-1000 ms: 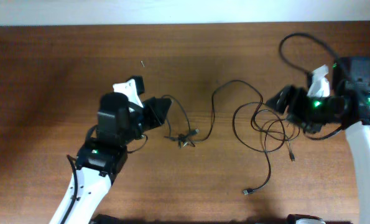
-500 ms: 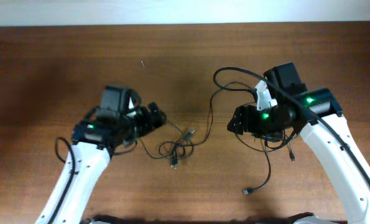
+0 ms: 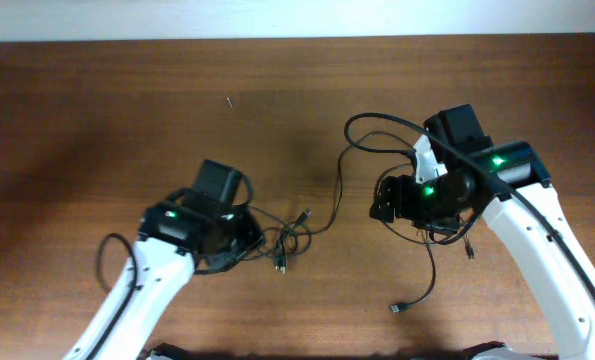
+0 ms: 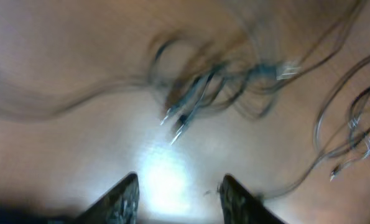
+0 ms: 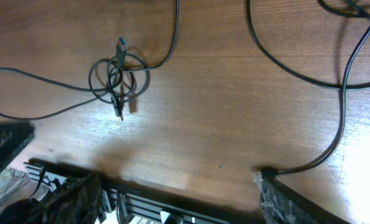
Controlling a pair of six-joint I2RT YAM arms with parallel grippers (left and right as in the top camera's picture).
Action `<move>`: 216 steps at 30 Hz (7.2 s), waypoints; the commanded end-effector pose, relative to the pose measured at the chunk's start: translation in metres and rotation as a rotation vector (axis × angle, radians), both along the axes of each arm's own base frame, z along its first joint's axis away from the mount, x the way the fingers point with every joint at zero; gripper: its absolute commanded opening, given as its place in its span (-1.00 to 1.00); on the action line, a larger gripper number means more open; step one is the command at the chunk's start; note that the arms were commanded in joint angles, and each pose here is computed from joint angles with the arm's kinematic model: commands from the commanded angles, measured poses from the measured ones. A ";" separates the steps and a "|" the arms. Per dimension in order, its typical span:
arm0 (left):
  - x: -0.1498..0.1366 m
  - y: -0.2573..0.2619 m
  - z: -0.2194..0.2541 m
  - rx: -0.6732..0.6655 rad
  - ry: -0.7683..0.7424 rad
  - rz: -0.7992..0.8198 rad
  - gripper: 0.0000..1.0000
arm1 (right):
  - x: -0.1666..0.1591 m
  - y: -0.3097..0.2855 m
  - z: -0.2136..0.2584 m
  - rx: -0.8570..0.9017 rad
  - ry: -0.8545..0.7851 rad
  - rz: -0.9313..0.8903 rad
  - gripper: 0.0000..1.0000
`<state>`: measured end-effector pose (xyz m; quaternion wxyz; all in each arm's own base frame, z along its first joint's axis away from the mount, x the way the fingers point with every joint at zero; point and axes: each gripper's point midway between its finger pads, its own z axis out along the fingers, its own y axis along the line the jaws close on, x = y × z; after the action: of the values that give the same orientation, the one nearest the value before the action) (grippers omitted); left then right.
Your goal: Untangle cables
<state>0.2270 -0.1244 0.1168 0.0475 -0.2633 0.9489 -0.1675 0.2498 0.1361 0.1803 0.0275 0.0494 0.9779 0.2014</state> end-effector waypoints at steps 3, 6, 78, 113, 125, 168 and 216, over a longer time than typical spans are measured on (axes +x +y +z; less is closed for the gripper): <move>0.035 -0.040 -0.042 0.195 -0.205 -0.375 -0.03 | 0.002 0.000 0.000 -0.006 -0.011 -0.001 0.63; 0.039 -0.047 -0.082 0.292 -0.179 -0.596 -0.35 | 0.002 0.000 0.000 -0.009 -0.012 -0.002 0.64; 0.103 0.011 0.182 0.308 -0.858 -0.143 -1.00 | 0.022 0.089 -0.072 0.076 0.028 -0.365 -0.92; 0.095 -0.091 -0.030 -0.143 -0.681 -0.469 -1.00 | 0.015 0.123 0.070 0.425 -0.353 0.195 -0.92; 0.042 -0.052 0.184 -0.389 -1.269 -0.555 -1.00 | 0.022 0.040 -0.010 -0.100 -0.202 -0.090 -0.21; 0.082 0.122 0.079 -0.404 -0.681 0.372 0.98 | 0.270 -0.361 0.075 -0.542 -0.667 -0.310 -0.92; 0.082 0.122 0.079 -0.401 -0.681 0.376 0.98 | -0.039 0.013 -0.190 -0.238 0.441 -0.496 0.52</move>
<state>0.3095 -0.0024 0.1939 0.3303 -0.3711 0.7621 -0.4152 0.2095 0.1236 0.0013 -0.0961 0.3321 0.9383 0.0053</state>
